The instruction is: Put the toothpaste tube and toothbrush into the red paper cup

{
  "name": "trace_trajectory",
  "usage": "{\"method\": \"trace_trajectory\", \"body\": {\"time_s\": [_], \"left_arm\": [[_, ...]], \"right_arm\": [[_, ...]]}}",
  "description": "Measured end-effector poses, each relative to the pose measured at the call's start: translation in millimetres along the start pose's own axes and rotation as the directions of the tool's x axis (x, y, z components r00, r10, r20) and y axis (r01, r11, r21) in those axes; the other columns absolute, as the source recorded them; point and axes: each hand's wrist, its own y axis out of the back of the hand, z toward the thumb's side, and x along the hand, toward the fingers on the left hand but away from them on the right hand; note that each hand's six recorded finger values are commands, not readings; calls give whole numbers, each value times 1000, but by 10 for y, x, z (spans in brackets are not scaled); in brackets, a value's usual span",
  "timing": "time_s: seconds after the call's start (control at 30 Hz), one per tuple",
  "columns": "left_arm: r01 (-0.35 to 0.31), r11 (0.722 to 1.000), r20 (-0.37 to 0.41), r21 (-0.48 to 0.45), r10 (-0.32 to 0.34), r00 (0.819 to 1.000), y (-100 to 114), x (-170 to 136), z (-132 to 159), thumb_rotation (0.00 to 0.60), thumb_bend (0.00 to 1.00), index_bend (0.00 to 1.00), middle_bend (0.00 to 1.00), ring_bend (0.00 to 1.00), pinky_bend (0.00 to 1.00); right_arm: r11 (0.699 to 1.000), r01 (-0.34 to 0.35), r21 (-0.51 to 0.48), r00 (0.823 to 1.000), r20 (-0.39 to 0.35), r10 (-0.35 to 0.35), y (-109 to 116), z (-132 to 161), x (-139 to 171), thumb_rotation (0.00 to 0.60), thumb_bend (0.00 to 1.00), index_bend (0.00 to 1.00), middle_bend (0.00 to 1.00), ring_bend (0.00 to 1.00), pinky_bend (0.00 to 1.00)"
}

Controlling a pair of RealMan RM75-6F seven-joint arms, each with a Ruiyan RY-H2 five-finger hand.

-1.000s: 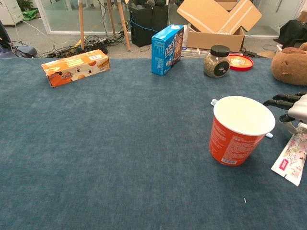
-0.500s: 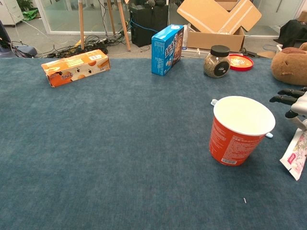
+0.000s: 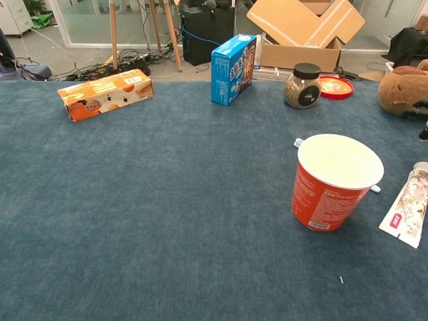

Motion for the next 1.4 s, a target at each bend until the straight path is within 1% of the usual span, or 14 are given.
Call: {"method": "trace_trajectory", "body": {"time_s": [0.13, 0.2, 0.27, 0.37, 0.47, 0.57, 0.8, 0.97, 1.17, 1.3, 1.4], "left_arm": [[2, 1000, 0, 3, -2, 1000, -6, 0, 1, 600, 0, 252, 267, 199, 201], [1, 1000, 1, 3, -1, 1000, -5, -1, 2, 600, 0, 252, 267, 199, 201], [0, 1000, 1, 3, 0, 1000, -4, -1, 2, 600, 0, 252, 267, 199, 201], [1, 1000, 1, 4, -1, 1000, -5, -1, 3, 600, 0, 252, 267, 199, 201], [1, 1000, 1, 2, -1, 1000, -3, -3, 5, 600, 0, 252, 267, 199, 201], [0, 1000, 1, 0, 0, 1000, 2, -4, 2, 600, 0, 252, 267, 199, 201], [-1, 1000, -1, -1, 1, 1000, 14, -3, -8, 600, 0, 252, 267, 199, 201], [0, 1000, 0, -1, 0, 1000, 13, -4, -5, 600, 0, 252, 267, 199, 201], [1, 1000, 0, 0, -1, 1000, 10, -4, -4, 600, 0, 252, 267, 199, 201], [1, 1000, 1, 3, -1, 1000, 6, -5, -1, 600, 0, 252, 267, 199, 201], [1, 1000, 0, 3, -1, 1000, 6, -5, -2, 600, 0, 252, 267, 199, 201]], "right_arm": [[1000, 12, -14, 1000, -18, -12, 38, 9, 49, 600, 48, 639, 119, 0, 262], [1000, 16, -20, 999, -37, -17, 57, 41, 94, 600, 48, 582, 117, 0, 259], [999, 18, -28, 998, -56, -19, 73, 80, 142, 600, 48, 496, 105, 0, 253], [999, 18, -34, 995, -96, -21, 92, 169, 235, 600, 47, 407, 83, 0, 245], [999, 16, -32, 990, -139, -20, 105, 279, 323, 600, 47, 347, 70, 0, 240], [999, 17, -27, 983, -181, -22, 123, 385, 392, 600, 48, 318, 60, 0, 236], [999, 25, -27, 968, -250, -30, 169, 521, 495, 600, 92, 299, 55, 0, 233], [998, 38, -44, 959, -280, -48, 195, 559, 561, 600, 115, 299, 56, 0, 244], [992, 58, -116, 951, -295, -90, 209, 537, 617, 600, 116, 299, 125, 2, 347], [983, 58, -175, 948, -298, -109, 171, 483, 634, 600, 114, 299, 133, 5, 360], [979, 52, -198, 948, -299, -111, 115, 457, 630, 600, 114, 301, 133, 5, 366]]}}
